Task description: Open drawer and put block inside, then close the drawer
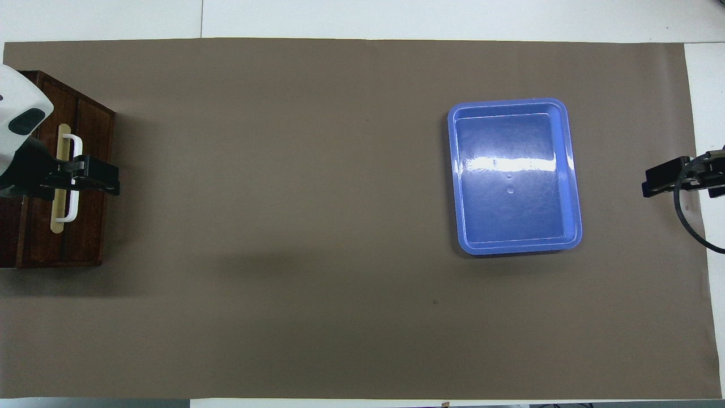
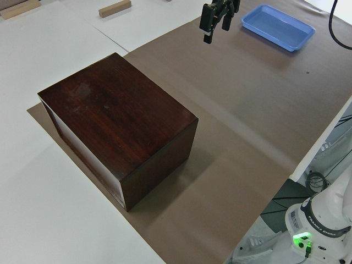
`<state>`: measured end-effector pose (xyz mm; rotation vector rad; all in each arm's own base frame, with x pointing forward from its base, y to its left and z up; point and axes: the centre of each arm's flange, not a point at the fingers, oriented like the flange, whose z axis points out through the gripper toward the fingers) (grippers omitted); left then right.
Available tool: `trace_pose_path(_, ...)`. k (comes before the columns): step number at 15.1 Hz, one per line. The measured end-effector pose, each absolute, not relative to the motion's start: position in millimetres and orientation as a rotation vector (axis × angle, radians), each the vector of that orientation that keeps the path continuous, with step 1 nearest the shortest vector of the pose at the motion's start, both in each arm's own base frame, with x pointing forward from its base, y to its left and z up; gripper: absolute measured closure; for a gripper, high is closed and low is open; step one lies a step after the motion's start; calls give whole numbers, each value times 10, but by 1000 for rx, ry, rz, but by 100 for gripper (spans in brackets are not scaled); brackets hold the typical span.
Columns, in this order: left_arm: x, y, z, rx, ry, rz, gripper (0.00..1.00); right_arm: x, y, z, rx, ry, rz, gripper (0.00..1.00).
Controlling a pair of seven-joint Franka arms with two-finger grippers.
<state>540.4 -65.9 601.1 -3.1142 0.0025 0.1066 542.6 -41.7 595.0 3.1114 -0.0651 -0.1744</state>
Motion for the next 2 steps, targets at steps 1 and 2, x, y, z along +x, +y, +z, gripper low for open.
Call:
trace_pose_path(1,5402,-664,6018,-3114,6,107,0,5426,-417,5950,3111,-65,-174,0)
trace_pose_path(2,5401,-667,6028,-3114,12,106,0,5426,-417,5950,3111,-65,-174,0)
